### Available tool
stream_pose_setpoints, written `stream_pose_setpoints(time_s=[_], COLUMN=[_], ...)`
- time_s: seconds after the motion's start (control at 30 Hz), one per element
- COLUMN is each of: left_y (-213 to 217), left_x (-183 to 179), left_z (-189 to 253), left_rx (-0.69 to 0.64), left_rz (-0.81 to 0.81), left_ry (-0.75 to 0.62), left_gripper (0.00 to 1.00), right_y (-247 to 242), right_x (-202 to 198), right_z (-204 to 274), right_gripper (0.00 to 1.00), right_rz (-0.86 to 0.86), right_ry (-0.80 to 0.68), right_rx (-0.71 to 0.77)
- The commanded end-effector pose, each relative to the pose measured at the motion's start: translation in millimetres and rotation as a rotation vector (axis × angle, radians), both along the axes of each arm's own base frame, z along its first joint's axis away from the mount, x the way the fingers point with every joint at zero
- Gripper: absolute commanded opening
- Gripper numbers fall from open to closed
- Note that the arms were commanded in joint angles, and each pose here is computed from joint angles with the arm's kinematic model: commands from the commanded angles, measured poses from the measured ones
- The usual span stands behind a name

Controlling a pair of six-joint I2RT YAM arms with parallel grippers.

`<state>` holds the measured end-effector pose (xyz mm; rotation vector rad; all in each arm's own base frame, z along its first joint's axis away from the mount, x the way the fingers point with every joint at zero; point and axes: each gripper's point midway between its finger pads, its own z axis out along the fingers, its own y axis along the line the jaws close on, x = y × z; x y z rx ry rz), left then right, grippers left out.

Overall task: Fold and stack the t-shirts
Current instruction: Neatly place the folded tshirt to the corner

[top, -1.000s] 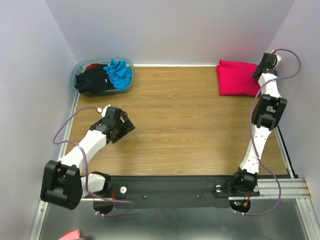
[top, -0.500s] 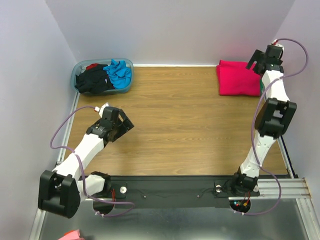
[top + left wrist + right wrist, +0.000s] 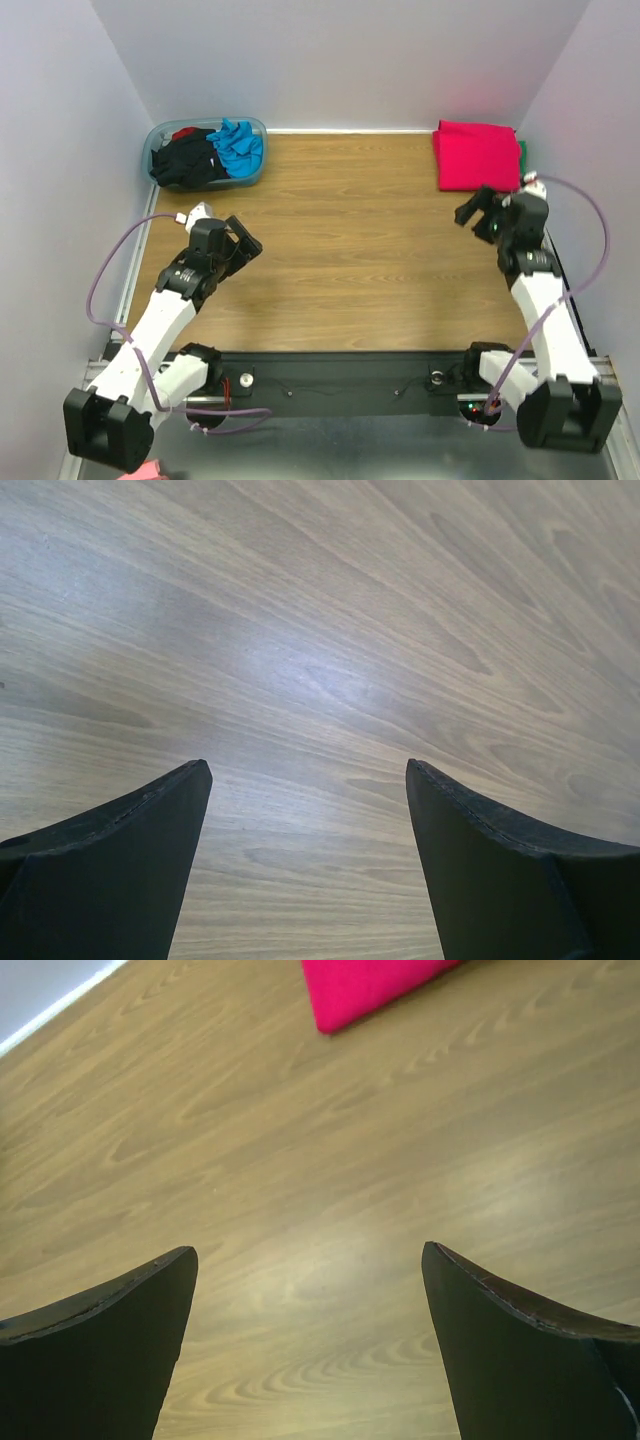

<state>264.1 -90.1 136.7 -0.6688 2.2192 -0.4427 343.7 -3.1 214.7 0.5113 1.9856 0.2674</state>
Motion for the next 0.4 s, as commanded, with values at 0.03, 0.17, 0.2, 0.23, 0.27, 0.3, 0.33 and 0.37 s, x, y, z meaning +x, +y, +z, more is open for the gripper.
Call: stream_pose_setpoints(time_s=[0.03, 0.17, 0.2, 0.23, 0.27, 0.3, 0.33, 0.37], left_y=[8.0, 9.1, 9.8, 9.5, 9.0, 8.5, 8.9, 9.4], left_x=[-5.9, -9.6, -10.4, -11.1, -11.3, -11.5, -12.0, -11.9], left_z=[12.3, 19.9, 21.0, 23.6, 25.0, 26.8, 28.0, 28.4], left_rx=[0.016, 0.008, 0.004, -0.001, -0.004, -0.008, -0.010, -0.008], left_rz=[0.012, 0.012, 0.017, 0.014, 0.011, 0.008, 0.010, 0.013], left_ry=[-0.055, -0.086, -0.091, -0.105, -0.112, -0.119, -0.125, -0.125], left_gripper=[0.91, 0.91, 0.91, 0.91, 0.91, 0.91, 0.91, 0.91], right_y=[14.9, 18.1, 18.0, 15.8, 14.4, 13.6, 14.2, 15.4], right_x=[-46.4, -74.6, -79.2, -84.8, -87.5, -90.0, -91.0, -93.5], right_z=[-10.0, -12.3, -22.5, -13.2, -13.8, -11.9, -7.1, -0.3], right_gripper=[1.00, 1.00, 1.00, 1.00, 1.00, 1.00, 1.00, 1.00], right_rz=[0.016, 0.016, 0.014, 0.002, -0.010, -0.020, -0.028, -0.024], right_ry=[-0.090, -0.177, -0.171, -0.222, -0.229, -0.240, -0.258, -0.282], right_rx=[0.083, 0.090, 0.088, 0.078, 0.079, 0.084, 0.104, 0.109])
